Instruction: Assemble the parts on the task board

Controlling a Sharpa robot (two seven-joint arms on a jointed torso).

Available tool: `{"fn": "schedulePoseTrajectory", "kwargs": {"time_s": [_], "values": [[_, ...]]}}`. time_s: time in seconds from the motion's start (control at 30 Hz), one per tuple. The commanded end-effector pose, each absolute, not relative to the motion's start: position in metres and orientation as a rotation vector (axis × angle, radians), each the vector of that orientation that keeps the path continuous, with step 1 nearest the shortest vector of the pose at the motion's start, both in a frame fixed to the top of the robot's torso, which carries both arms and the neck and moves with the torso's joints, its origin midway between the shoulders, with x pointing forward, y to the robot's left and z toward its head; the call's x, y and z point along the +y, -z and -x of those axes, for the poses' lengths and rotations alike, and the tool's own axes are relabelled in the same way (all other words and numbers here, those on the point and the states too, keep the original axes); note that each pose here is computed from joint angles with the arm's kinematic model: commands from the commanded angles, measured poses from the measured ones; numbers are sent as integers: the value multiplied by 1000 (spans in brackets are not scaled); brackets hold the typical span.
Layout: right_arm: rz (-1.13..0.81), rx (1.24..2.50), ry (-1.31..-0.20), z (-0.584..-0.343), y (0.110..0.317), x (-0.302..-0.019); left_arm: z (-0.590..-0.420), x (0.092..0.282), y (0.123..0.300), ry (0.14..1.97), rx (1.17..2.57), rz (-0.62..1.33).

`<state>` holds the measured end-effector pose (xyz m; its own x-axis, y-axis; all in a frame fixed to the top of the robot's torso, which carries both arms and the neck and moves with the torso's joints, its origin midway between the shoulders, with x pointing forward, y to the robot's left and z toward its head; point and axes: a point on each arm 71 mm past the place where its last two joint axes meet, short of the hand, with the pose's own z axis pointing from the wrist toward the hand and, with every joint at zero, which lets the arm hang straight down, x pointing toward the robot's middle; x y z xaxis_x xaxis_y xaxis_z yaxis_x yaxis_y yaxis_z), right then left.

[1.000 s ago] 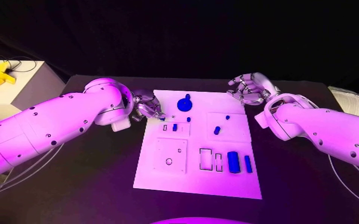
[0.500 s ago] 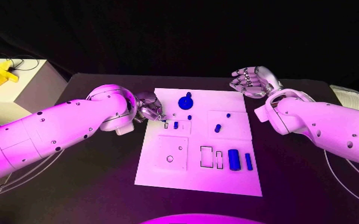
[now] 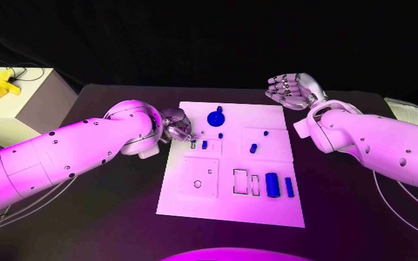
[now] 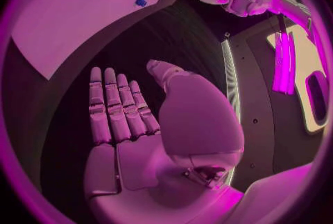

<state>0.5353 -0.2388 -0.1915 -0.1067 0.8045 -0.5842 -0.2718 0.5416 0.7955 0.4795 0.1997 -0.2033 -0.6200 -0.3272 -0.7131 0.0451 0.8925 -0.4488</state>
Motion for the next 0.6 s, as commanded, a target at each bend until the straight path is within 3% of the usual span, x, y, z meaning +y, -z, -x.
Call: {"fn": "schedulePoseTrajectory", "kwargs": {"time_s": [0.03, 0.6], "values": [[-486, 1391, -1018, -535, 190, -236, -480, 197, 203, 522, 2165, 168], [-492, 1386, -1026, -536, 189, -236, -480, 193, 208, 482, 2172, 105]]}}
